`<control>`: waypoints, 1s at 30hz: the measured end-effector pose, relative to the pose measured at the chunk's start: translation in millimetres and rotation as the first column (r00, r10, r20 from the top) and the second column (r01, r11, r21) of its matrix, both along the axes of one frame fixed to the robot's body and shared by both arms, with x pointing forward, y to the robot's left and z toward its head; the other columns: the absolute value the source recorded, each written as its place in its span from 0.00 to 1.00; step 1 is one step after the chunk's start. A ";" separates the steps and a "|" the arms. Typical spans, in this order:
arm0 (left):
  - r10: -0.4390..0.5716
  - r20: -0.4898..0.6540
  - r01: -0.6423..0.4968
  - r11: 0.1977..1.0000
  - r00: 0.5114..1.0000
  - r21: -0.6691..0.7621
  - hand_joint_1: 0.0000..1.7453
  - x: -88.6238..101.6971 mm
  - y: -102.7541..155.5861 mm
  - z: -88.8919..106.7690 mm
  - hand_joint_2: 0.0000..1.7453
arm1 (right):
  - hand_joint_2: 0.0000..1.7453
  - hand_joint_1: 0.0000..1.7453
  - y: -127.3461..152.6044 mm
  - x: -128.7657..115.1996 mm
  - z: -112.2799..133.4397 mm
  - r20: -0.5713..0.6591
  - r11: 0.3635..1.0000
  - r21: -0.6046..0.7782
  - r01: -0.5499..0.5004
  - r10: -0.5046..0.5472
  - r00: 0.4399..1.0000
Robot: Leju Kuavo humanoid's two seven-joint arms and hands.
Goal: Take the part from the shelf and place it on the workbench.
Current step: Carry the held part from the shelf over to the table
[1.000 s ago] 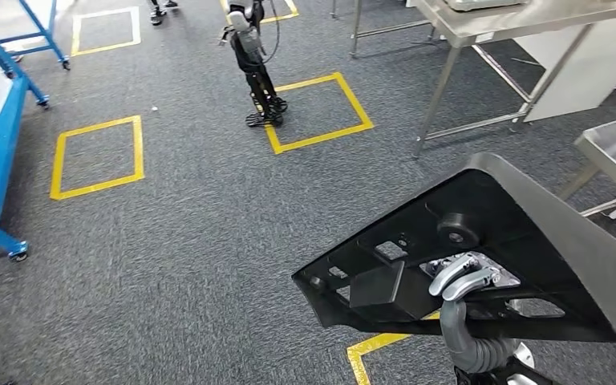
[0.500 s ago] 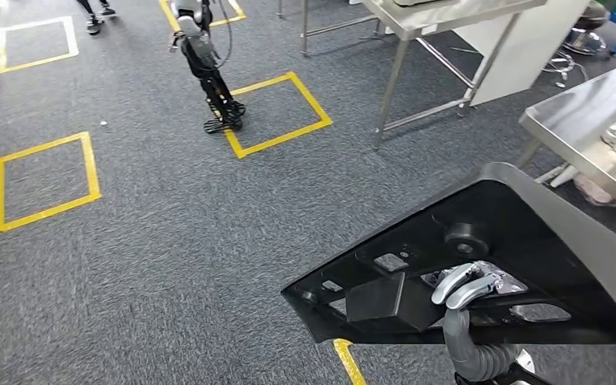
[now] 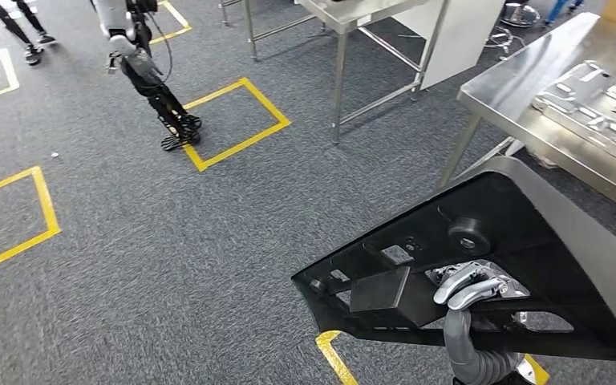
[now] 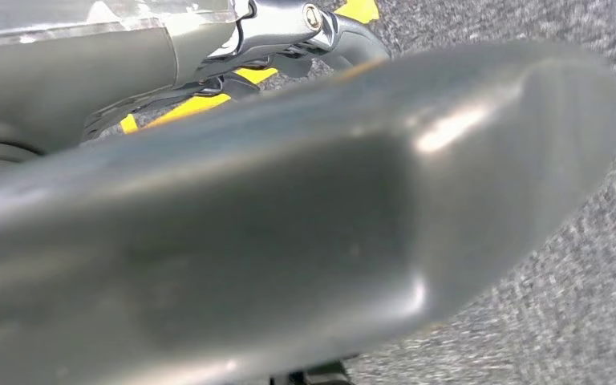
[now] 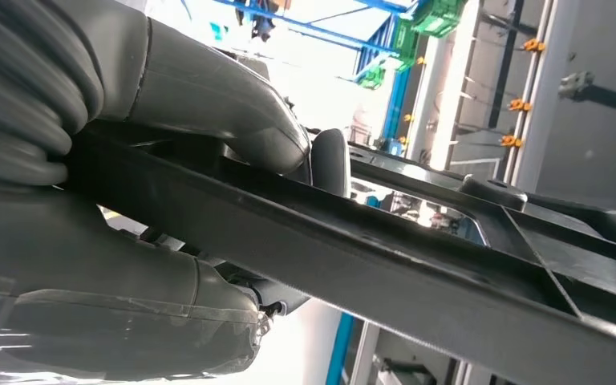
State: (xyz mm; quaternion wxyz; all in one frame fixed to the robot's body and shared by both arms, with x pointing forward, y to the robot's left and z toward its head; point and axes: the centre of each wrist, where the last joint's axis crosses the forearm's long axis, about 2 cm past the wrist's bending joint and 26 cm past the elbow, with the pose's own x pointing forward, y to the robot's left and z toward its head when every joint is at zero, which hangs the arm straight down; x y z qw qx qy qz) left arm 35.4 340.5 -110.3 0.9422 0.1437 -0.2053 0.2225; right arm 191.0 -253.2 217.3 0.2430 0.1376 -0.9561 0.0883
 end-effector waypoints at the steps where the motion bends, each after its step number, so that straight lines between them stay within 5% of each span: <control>1: -0.002 -0.002 0.002 1.000 1.000 -0.001 0.00 -0.1 0.3 0.0 0.00 | 1.00 1.00 0.6 -0.2 -0.2 -0.002 1.000 0.003 -0.003 0.003 1.000; 13: 0.037 -0.001 -0.037 0.999 0.999 0.021 0.00 3.7 5.0 0.9 0.00 | 1.00 1.00 4.0 24.0 4.4 0.004 0.991 0.052 -0.126 0.126 0.992; 30: 0.085 -0.024 -0.085 0.996 0.996 0.019 0.00 -0.9 -4.6 -0.3 0.00 | 1.00 1.00 7.5 55.2 9.2 0.016 0.986 0.036 -0.165 0.165 0.986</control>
